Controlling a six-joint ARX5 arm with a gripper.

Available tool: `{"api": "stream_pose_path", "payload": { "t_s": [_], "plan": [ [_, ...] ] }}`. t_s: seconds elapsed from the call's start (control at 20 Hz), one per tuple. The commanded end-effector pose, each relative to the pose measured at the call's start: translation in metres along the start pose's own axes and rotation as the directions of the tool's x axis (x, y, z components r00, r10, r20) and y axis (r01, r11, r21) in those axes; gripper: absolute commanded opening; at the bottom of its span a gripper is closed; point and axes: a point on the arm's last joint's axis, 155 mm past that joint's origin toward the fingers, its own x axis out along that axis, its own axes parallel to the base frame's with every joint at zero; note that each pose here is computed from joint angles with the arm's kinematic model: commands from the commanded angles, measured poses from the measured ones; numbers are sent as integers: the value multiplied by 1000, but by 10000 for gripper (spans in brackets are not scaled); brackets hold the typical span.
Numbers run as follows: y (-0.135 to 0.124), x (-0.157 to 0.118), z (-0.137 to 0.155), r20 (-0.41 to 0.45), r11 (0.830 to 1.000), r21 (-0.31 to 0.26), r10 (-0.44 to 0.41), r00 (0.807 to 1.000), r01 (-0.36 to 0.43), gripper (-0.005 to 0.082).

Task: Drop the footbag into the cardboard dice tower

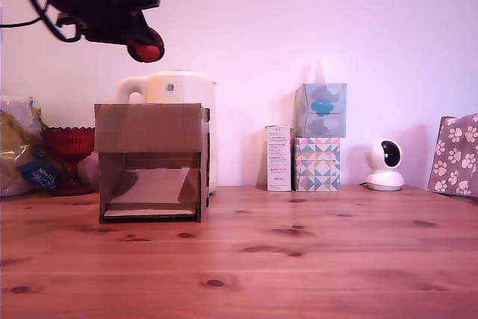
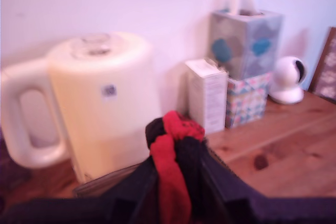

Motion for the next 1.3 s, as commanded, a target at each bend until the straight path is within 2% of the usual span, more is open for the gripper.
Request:
{"api": "stream_pose_path", "payload": {
  "t_s": [0.0,0.2,0.4,0.45,0.55,0.6,0.65,0.75,0.8,0.85,0.9,0.95,1.0,1.05,1.1,1.15,1.25],
  "plan": [
    [2,15,-21,-70,1000,-9,-9,997,8,110],
    [2,28,-36,-169,999,-29,-26,985,22,110],
    [3,27,-32,-177,999,-30,-24,984,19,118],
    [3,26,-29,-177,999,-30,-25,984,20,185],
    [2,24,-25,-183,999,-33,-29,983,23,569],
    [2,22,-23,-194,999,-32,-30,981,24,701],
    [2,20,-21,-211,999,-32,-30,977,24,728],
    [0,15,-17,-237,999,-35,-33,971,25,725],
    [-1,10,-14,-238,999,-32,-36,971,29,712],
    [-5,4,-12,-246,999,-24,-46,968,41,656],
    [-7,-3,-11,-259,999,-22,-48,965,44,547],
    [-8,-10,-10,-268,999,-24,-49,962,44,376],
    [-10,-16,-10,-282,999,-23,-51,958,46,128],
    [-14,-22,-10,-288,998,-7,-68,955,69,-40],
    [-17,-26,-8,-285,996,-4,-85,955,87,16],
    [-21,-31,-8,-285,994,1,-102,953,107,-23],
    [-26,-42,-8,-266,992,7,-118,957,124,-24]
  ]
}}
